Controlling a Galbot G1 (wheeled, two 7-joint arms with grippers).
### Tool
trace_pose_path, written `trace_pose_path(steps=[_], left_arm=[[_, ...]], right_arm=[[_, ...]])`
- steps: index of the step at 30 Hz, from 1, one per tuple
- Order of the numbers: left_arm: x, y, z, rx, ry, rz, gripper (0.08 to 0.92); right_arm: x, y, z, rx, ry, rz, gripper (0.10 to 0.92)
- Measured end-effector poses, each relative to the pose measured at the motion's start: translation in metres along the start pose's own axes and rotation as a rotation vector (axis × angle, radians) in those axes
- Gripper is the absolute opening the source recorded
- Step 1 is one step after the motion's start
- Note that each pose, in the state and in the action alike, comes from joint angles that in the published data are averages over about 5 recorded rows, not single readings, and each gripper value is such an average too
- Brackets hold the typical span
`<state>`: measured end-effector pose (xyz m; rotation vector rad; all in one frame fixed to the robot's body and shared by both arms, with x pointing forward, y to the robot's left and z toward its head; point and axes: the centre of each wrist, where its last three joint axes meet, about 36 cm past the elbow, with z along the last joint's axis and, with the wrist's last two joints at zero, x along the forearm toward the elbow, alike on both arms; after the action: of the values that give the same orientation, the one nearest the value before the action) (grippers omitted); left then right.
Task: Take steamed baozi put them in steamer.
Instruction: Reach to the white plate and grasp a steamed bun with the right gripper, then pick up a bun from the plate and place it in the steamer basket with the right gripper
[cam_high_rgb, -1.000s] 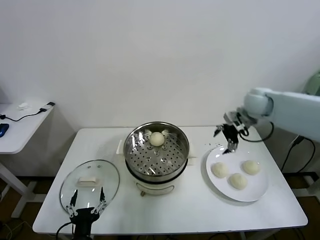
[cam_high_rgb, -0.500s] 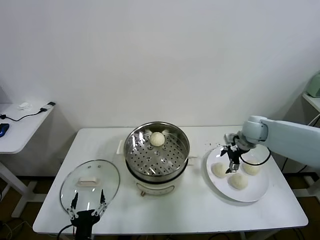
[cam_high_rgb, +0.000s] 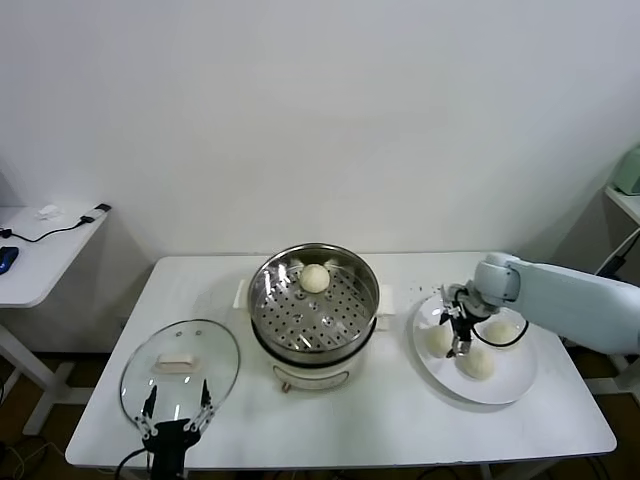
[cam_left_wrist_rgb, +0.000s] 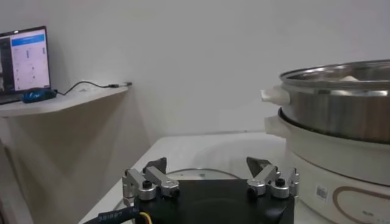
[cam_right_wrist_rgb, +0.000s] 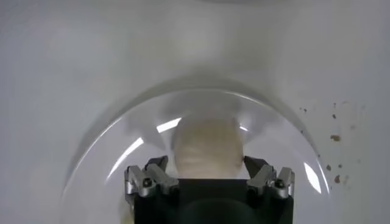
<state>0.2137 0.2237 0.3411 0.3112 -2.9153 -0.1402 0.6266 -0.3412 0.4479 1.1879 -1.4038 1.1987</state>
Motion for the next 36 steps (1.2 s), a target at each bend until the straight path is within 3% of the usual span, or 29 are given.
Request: trace_pose_path(steps=[10,20,28,36], left_arm=[[0.000,-0.003,-0.001,0.005,-0.003,0.008,0.823],[0.003,-0.008,-0.004,0.008,-0.011,0.022,0.823],[0.006,-0.012,-0.006,0.004,-0.016,0.036,0.823],[0.009,-0.012,-0.010,0.000,-0.024,0.050,0.823]], right_arm=[[0.016,-0.001,0.007,-0.015,-0.022,0.005,0.734],[0.059,-0.009,0.014,-0.001,-0.063,0.036,0.678],[0.134,-0.034,-0.006,0.049,-0.133,0.103,0.678],[0.227,-0.053,-0.079,0.117,-0.274,0.195,0.679]])
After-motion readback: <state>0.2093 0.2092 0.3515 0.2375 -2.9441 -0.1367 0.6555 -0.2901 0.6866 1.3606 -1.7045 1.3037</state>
